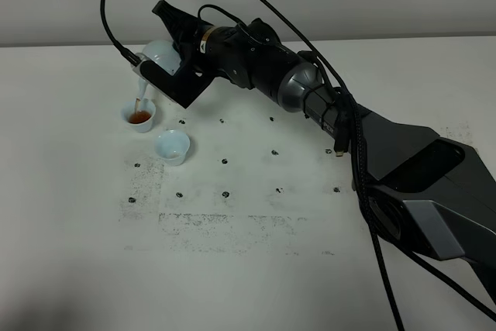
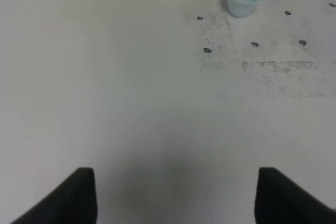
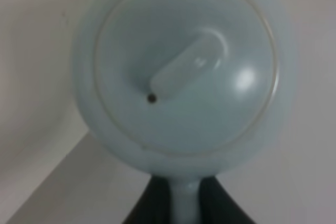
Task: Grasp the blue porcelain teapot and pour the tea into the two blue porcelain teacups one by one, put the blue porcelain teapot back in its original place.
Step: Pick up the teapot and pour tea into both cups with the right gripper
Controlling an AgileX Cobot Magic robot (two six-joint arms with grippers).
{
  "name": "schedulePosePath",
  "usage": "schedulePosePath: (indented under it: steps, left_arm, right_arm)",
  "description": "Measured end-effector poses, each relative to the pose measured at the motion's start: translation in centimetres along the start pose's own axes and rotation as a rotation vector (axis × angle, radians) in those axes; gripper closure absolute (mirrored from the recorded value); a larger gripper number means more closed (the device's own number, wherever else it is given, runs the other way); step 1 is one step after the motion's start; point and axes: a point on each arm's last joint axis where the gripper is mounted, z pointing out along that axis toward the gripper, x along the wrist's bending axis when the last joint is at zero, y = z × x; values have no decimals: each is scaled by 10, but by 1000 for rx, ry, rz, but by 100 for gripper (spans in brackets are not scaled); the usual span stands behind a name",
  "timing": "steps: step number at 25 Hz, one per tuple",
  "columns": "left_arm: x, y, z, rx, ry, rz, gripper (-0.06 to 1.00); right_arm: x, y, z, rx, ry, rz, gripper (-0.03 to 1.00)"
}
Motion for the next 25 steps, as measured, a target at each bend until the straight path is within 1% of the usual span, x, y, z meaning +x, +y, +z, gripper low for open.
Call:
schedulePosePath:
  steps: [25]
  left_arm:
    - [0,0,0,0,0,0,34]
  right_arm:
    - [0,-1,0,13,-2,-26,92]
